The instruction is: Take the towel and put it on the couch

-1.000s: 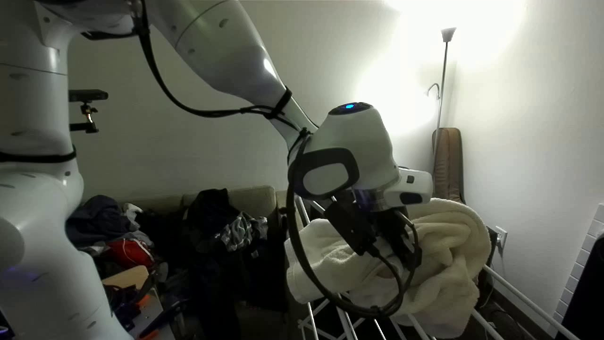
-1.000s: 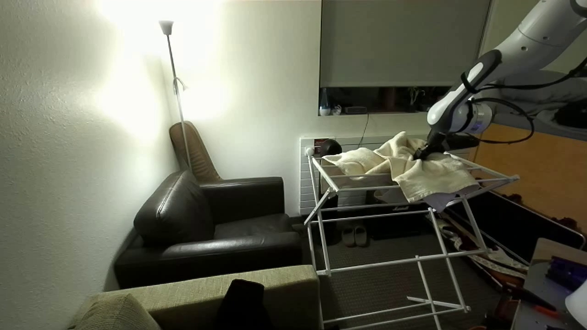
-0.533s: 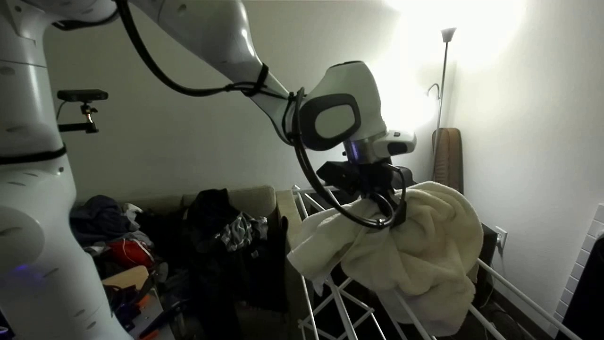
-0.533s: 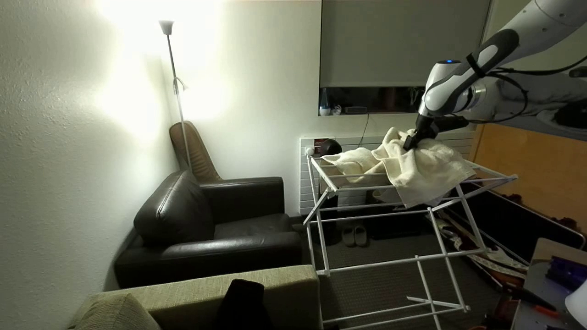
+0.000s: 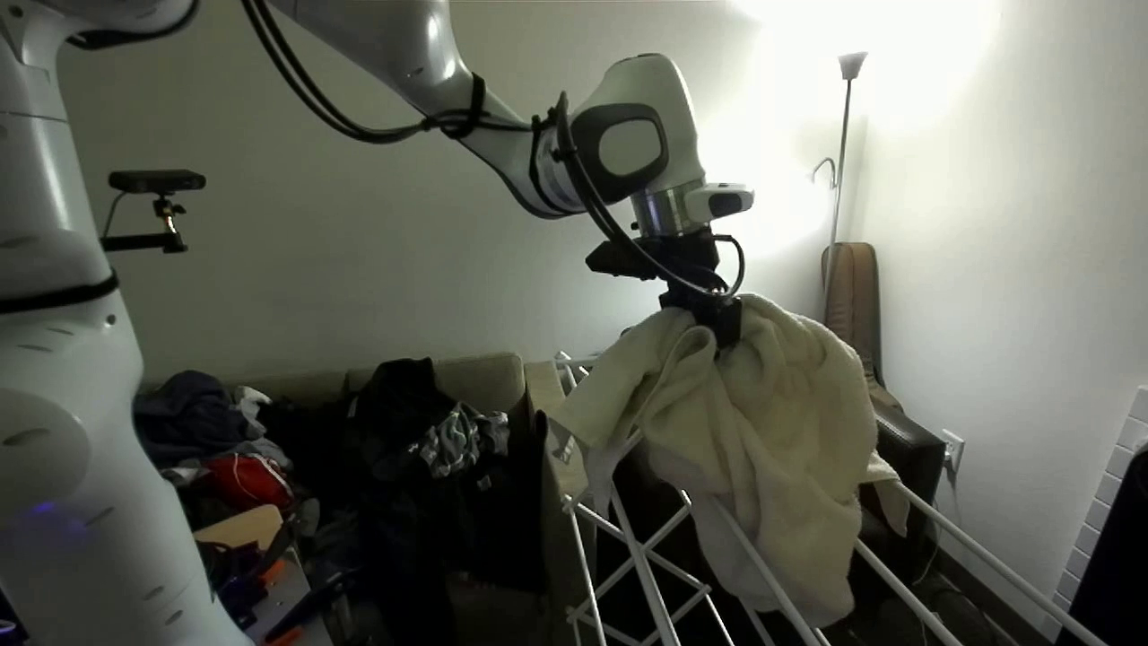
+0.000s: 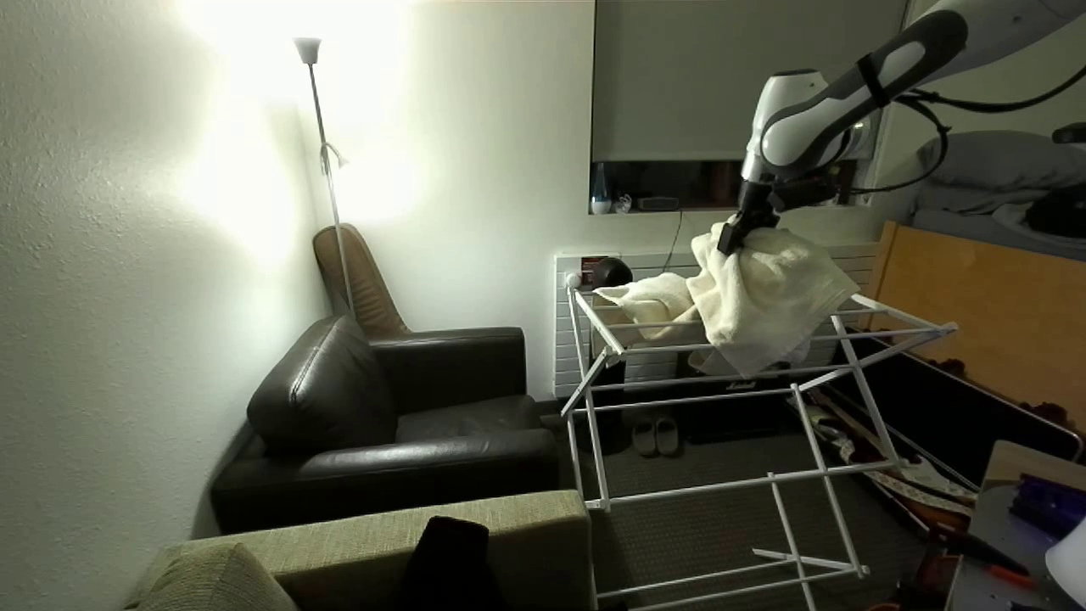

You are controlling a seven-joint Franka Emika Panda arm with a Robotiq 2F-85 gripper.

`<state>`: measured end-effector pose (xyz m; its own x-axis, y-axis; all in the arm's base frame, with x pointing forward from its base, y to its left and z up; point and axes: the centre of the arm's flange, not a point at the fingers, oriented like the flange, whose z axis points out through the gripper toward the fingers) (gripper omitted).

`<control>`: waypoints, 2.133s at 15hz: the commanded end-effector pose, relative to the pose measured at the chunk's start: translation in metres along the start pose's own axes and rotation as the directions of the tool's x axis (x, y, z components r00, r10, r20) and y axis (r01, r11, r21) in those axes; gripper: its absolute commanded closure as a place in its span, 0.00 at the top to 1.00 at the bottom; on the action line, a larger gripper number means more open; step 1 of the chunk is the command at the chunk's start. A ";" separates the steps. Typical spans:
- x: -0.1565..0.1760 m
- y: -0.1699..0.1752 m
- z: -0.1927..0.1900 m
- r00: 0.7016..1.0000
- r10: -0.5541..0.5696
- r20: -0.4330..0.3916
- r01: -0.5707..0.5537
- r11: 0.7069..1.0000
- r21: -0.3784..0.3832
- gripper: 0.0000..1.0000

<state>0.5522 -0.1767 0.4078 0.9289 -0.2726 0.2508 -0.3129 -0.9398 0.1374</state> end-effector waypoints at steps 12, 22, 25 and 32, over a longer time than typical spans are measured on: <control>-0.011 -0.160 -0.064 0.937 -0.349 -0.006 0.348 0.936 -0.049 0.05; -0.067 -0.251 -0.080 0.826 -0.563 -0.040 0.564 0.822 0.082 0.05; -0.089 -0.272 -0.081 0.785 -0.618 -0.038 0.617 0.776 0.128 0.05; -0.106 -0.271 -0.104 0.698 -0.713 -0.069 0.695 0.651 0.305 0.05</control>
<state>0.5387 0.1412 0.4170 0.8882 0.4399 0.1323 0.4364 -0.8980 0.0563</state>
